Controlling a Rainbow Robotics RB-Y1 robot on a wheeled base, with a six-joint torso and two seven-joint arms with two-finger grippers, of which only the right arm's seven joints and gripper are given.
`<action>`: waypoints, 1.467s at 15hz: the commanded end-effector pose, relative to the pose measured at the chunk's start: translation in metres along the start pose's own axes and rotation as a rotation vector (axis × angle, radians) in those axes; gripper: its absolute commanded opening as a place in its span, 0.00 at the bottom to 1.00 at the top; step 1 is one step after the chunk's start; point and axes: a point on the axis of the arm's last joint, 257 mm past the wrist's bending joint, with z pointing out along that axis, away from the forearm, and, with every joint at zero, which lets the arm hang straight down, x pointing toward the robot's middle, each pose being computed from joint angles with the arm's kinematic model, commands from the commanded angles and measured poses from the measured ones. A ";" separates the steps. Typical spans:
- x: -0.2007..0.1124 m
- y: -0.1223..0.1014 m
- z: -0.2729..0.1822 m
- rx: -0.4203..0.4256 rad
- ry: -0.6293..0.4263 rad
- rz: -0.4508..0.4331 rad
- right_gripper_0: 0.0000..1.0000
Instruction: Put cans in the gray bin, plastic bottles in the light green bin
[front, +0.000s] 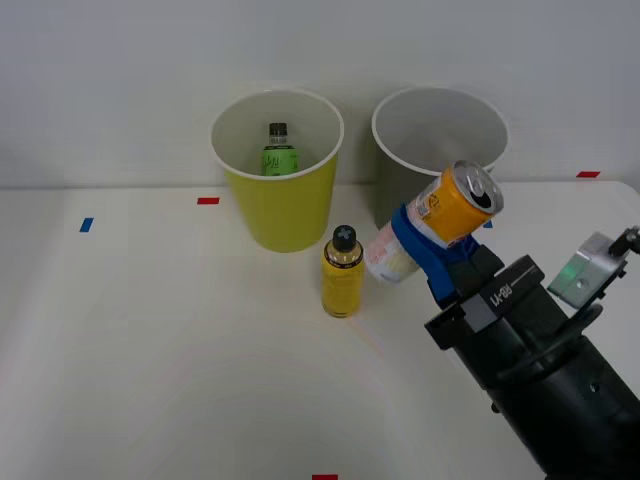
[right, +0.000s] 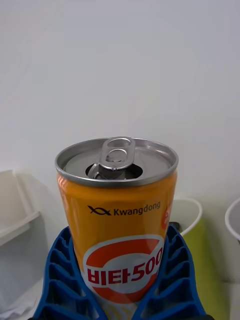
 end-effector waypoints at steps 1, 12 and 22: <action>-0.031 -0.031 0.038 0.064 -0.017 -0.023 0.00; -0.061 -0.130 0.137 0.240 0.036 -0.051 0.00; -0.029 -0.207 0.176 0.353 0.147 -0.204 0.00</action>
